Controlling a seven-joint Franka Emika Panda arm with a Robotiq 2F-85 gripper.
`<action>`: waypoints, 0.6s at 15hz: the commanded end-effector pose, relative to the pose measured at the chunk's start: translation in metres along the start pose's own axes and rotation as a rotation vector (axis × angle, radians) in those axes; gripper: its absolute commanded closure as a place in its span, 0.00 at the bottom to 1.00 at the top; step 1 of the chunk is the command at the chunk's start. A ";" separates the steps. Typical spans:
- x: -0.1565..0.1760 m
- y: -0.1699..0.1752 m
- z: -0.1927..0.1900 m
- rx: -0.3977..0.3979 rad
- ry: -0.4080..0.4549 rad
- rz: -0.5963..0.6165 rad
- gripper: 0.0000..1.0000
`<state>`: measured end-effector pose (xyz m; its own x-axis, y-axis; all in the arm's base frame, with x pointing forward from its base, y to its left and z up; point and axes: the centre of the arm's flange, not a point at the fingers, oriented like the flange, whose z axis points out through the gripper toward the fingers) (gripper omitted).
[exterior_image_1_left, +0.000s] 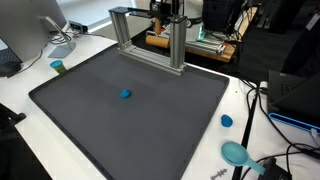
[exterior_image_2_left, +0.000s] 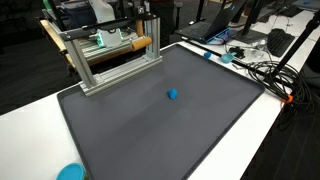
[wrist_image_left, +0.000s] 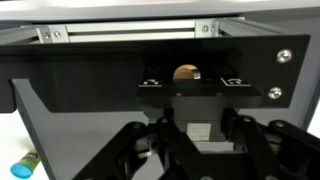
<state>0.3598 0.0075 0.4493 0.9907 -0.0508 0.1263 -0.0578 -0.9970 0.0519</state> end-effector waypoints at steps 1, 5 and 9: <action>0.034 0.003 -0.026 -0.044 0.132 -0.013 0.78; 0.085 0.026 -0.030 -0.082 0.161 -0.001 0.78; 0.147 0.043 -0.026 -0.015 0.139 0.039 0.78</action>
<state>0.4404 -0.0265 0.4841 0.9600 -0.0522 0.2751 -0.0842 -0.9908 0.1059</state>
